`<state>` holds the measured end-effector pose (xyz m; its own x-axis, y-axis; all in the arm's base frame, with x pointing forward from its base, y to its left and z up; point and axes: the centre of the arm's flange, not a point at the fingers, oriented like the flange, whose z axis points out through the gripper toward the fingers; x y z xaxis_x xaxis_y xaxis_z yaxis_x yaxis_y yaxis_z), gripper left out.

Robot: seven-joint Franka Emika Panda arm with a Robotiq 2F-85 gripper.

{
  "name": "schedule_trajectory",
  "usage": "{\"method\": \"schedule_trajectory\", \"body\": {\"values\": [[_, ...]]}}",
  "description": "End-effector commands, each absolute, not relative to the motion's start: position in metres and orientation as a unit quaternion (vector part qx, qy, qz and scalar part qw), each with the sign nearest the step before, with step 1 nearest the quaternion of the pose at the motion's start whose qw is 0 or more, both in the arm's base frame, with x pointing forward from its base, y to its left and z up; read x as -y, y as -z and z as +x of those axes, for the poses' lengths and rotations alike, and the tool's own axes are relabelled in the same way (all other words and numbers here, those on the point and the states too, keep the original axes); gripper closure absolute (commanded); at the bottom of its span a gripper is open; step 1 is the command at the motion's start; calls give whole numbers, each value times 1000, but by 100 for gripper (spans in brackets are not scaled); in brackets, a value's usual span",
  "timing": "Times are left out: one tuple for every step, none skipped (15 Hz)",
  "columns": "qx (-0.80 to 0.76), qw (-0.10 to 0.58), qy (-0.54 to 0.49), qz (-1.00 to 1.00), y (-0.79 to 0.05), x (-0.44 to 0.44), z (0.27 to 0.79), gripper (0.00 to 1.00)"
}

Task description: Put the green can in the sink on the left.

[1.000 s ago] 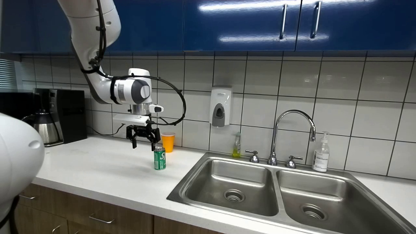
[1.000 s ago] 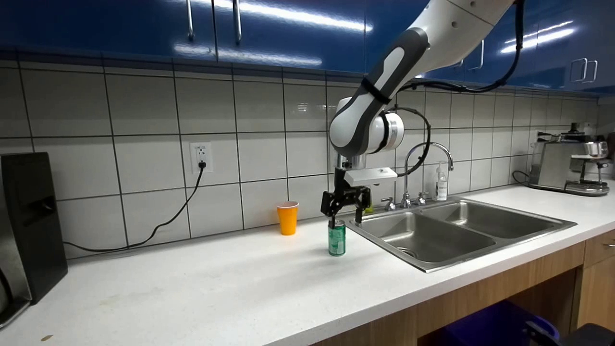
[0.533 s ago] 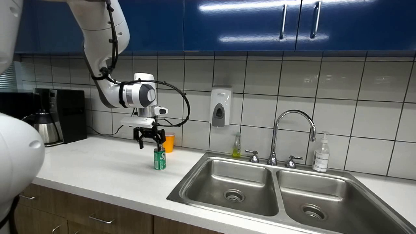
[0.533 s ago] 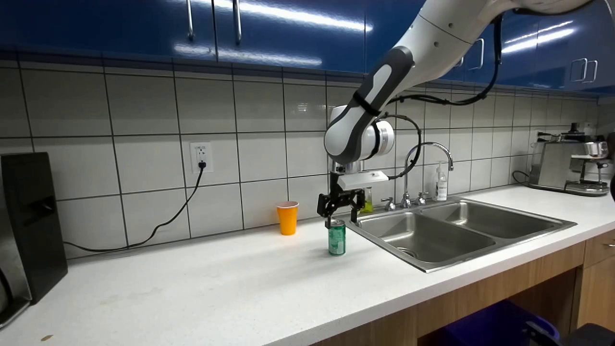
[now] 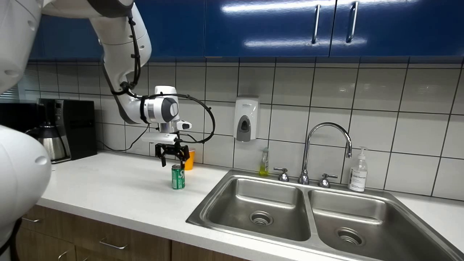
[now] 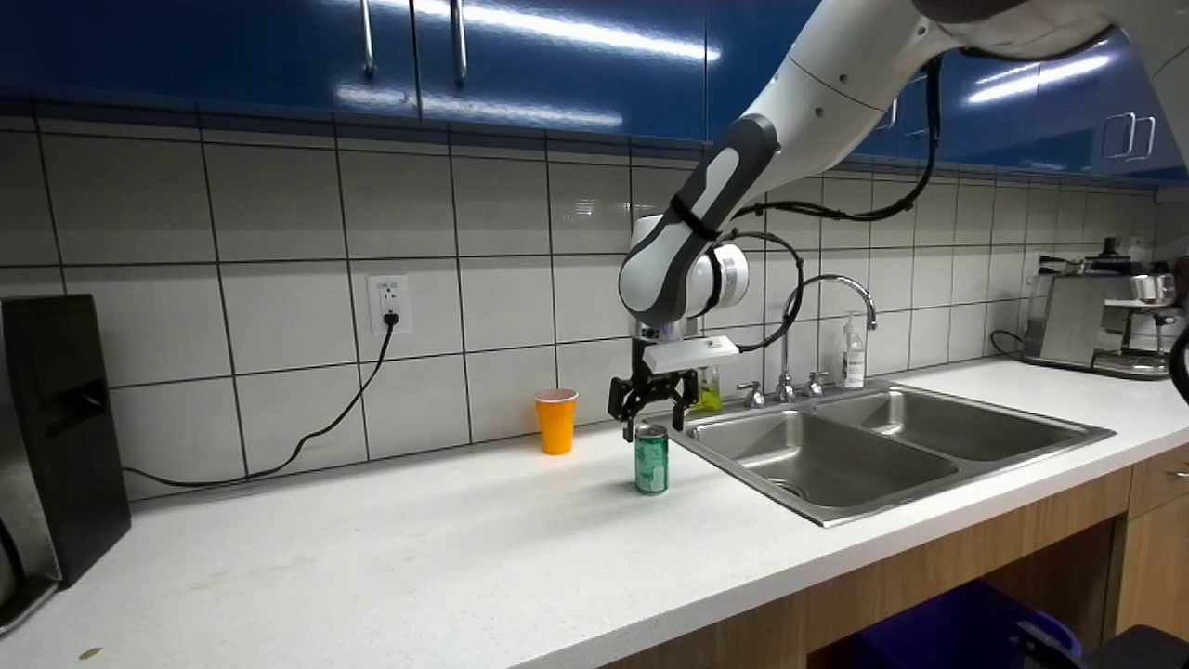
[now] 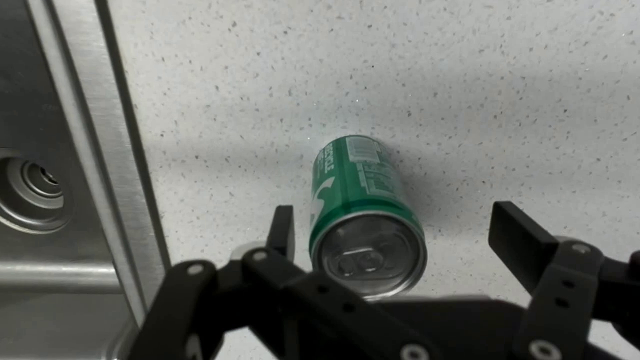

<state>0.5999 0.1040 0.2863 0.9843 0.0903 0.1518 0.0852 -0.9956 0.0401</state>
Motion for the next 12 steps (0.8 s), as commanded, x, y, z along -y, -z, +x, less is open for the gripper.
{"method": "schedule_trajectory", "body": {"values": [[-33,29,-83,996,-284,-111,617,0],[-32,30,-84,996,-283,-111,620,0],[-31,31,-85,995,-282,-111,622,0],[-29,34,-86,995,-281,-110,624,0],[-28,37,-87,995,-281,-109,626,0],[-27,40,-87,995,-280,-107,628,0],[-26,42,-88,995,-279,-105,629,0],[-25,45,-88,995,-278,-103,631,0],[-24,48,-86,995,-276,-101,632,0],[-23,50,-86,995,-275,-100,632,0],[-21,51,-84,995,-274,-99,633,0],[-21,53,-82,995,-272,-98,633,0]]}}
